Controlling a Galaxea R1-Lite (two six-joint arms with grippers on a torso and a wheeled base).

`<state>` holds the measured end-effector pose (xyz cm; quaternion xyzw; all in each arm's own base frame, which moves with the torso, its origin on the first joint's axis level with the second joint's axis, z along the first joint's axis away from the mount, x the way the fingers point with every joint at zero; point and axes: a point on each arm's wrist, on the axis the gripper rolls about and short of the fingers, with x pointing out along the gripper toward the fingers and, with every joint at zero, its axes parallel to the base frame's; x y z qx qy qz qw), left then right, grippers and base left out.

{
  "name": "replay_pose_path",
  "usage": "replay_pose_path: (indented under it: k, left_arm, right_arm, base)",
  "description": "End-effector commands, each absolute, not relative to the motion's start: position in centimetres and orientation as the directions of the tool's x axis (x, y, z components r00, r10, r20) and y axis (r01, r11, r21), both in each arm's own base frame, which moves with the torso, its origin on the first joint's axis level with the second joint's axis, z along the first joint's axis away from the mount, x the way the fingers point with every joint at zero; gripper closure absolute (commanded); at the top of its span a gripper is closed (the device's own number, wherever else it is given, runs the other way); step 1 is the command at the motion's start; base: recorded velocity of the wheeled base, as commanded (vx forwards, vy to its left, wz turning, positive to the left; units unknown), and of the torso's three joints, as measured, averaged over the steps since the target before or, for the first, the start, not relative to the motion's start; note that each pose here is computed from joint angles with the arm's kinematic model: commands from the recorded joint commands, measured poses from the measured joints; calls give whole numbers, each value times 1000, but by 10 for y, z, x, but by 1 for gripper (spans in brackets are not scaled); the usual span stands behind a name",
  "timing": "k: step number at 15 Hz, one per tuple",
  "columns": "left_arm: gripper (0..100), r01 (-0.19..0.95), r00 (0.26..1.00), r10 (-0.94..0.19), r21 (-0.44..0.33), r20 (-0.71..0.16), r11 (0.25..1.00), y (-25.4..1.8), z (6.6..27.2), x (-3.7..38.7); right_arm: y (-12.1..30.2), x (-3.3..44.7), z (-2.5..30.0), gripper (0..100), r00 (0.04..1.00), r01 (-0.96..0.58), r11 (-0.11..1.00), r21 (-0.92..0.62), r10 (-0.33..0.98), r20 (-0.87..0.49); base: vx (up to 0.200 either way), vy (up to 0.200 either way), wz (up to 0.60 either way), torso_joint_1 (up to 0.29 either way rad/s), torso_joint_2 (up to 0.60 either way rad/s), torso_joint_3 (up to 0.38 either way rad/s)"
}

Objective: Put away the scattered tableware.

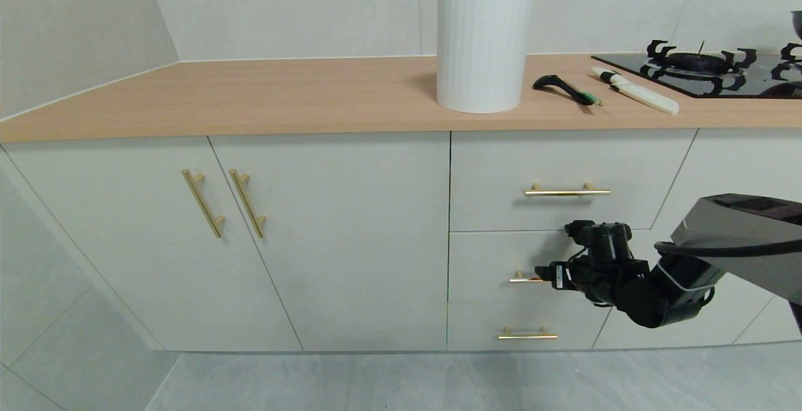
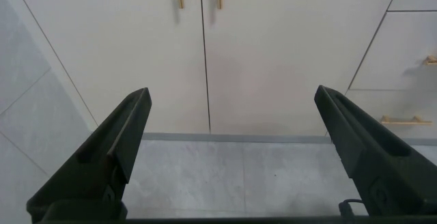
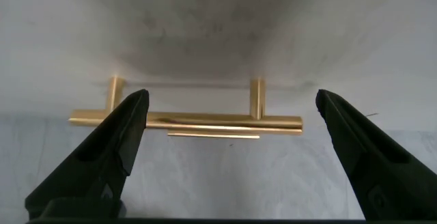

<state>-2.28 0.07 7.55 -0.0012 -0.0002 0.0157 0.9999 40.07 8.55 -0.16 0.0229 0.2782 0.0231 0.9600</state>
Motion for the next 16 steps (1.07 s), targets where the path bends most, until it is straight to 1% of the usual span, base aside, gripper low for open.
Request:
replay_pose_path:
  k: [1, 6, 16]
  left_arm:
    - [0, -32, 999, 32, -3, 0, 999, 1, 75, -23]
    - [0, -32, 999, 32, -3, 0, 999, 1, 75, -23]
    - [0, -32, 999, 32, -3, 0, 999, 1, 75, -23]
  right_arm:
    - [87, 406, -12, 0, 843, -19, 999, 46, 41, -537]
    - [87, 406, -26, 0, 824, -6, 1000, 23, 18, -566]
    - [86, 403, -27, 0, 816, -8, 1000, 16, 16, -578]
  base:
    - [0, 0, 0, 0, 0, 0]
    - [0, 0, 0, 0, 0, 0]
    - [0, 0, 0, 0, 0, 0]
